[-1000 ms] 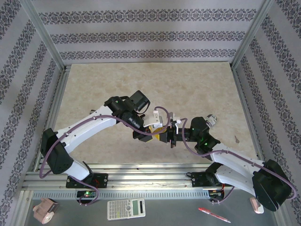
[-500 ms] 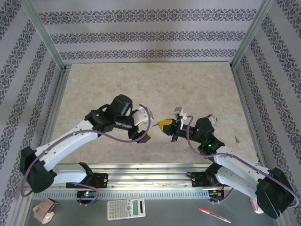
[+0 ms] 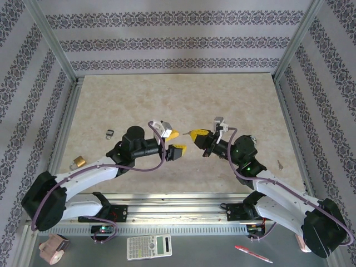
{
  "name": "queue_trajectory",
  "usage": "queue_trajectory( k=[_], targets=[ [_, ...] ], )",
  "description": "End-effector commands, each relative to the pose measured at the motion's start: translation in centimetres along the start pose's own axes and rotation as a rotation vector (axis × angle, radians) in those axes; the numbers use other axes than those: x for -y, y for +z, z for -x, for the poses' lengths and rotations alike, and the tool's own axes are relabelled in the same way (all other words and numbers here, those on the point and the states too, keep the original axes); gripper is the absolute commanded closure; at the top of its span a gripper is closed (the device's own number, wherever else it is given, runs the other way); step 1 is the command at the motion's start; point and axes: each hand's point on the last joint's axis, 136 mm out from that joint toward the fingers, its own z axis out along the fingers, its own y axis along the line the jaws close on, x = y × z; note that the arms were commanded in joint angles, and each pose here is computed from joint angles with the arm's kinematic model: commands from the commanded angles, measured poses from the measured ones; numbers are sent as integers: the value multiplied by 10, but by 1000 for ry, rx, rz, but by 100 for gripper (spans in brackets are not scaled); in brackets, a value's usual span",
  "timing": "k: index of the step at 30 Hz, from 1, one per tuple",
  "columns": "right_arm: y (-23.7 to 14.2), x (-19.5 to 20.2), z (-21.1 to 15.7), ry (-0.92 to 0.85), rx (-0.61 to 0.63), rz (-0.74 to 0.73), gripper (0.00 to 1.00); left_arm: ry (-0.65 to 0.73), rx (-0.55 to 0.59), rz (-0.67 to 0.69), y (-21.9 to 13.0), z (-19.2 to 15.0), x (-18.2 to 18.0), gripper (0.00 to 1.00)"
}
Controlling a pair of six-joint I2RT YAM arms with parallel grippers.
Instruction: Unlock with the key
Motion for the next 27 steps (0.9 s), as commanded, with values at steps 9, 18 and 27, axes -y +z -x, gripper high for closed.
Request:
queue_trajectory(
  k=[9,18,27],
  targets=[
    [-2,-13,25,-3,84,27,100,45,292,-171,0,67,26,45],
    [-2,-15,23,-2,76,36,100,35,256,-217,0,60,32,62],
    [-4,-21,23,0,71,62,100,34,240,-238,3,61,32,69]
  ],
)
